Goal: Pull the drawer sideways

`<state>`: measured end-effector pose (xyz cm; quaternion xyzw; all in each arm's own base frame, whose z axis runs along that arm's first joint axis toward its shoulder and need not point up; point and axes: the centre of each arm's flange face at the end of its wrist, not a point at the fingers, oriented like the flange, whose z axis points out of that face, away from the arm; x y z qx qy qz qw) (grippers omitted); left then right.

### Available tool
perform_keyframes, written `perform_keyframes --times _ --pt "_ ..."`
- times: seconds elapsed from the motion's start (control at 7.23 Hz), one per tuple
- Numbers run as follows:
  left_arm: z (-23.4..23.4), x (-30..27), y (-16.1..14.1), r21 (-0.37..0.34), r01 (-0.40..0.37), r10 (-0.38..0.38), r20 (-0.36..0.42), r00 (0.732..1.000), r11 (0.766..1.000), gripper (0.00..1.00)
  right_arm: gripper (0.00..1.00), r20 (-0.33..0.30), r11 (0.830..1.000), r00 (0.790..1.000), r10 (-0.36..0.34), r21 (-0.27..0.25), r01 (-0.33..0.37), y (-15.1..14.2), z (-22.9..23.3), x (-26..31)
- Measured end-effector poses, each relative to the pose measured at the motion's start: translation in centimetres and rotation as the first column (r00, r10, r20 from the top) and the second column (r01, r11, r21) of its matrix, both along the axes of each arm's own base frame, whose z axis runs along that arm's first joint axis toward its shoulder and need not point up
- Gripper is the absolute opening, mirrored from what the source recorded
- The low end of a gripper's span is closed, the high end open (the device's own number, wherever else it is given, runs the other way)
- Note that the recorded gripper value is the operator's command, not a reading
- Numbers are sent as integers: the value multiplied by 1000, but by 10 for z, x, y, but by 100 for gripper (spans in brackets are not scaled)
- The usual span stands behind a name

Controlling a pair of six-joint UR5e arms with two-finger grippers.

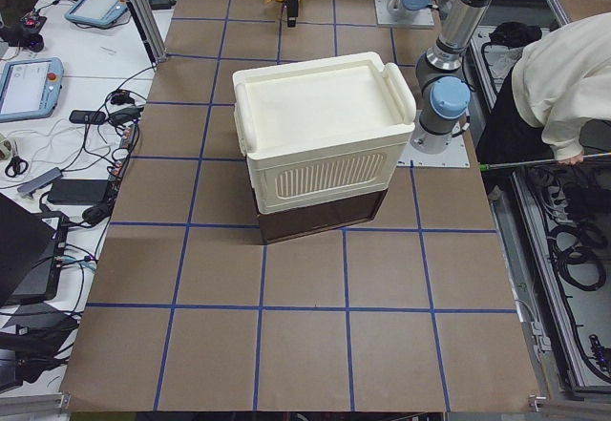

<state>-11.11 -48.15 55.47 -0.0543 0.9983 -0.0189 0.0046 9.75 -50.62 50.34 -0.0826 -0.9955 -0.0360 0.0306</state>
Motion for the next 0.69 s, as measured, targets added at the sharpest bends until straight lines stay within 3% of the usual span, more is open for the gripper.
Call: perform_keyframes --times 0.69 --pt "-6 -2 9 9 2 -2 -1 1000 1000 100 100 0 1000 1000 0 -1 0 0 0 0"
